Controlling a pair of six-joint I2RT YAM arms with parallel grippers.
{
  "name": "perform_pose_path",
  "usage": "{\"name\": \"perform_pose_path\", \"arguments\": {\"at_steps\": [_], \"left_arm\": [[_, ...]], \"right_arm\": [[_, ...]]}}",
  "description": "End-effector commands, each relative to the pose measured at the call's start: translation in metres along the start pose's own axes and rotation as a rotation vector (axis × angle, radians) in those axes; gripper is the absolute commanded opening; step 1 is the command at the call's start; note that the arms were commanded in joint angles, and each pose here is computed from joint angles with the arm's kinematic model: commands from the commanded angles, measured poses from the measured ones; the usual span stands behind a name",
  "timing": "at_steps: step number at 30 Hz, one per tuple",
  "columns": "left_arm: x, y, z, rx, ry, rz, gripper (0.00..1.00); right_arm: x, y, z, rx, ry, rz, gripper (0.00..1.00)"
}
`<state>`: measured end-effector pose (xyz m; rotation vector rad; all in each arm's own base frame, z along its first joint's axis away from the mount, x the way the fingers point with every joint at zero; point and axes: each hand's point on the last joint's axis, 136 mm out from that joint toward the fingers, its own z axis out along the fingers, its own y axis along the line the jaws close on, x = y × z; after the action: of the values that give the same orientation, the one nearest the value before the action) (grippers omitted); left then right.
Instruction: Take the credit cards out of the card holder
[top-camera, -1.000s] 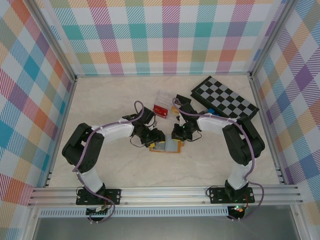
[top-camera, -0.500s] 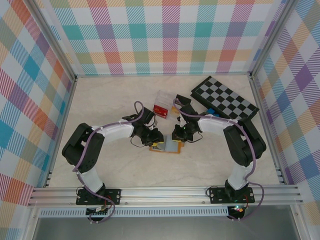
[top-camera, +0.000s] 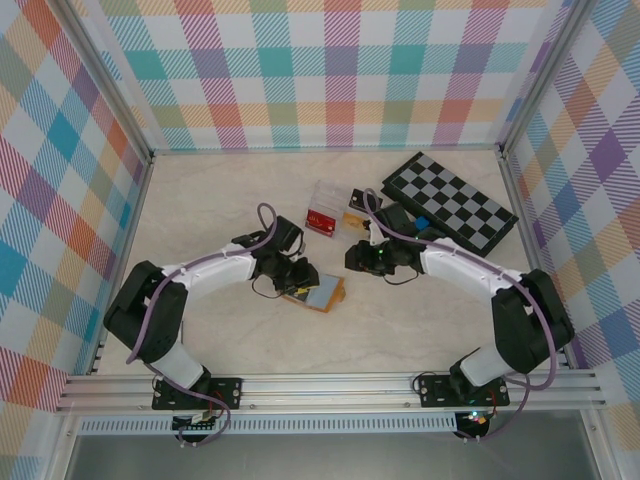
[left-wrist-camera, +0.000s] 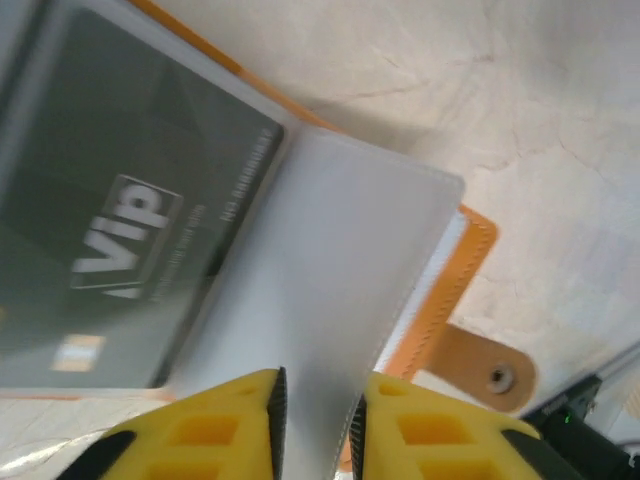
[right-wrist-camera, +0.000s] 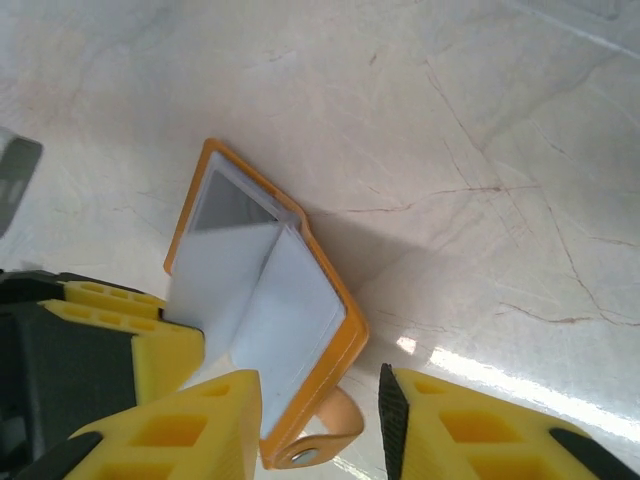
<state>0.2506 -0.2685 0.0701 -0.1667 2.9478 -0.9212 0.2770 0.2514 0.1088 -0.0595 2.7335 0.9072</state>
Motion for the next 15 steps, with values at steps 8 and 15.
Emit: {"name": "perform_pose_path", "arguments": {"at_steps": [8,15], "left_arm": [[0.009,-0.044,0.039,0.134,0.080,0.049,0.54],[0.007,-0.018,0.068,0.013,0.070,0.005,0.53]], "right_arm": [[-0.005,-0.006,-0.018,0.031,-0.086,0.021,0.41],[-0.004,-0.004,-0.022,0.027,-0.092,0.023,0.41]]}}
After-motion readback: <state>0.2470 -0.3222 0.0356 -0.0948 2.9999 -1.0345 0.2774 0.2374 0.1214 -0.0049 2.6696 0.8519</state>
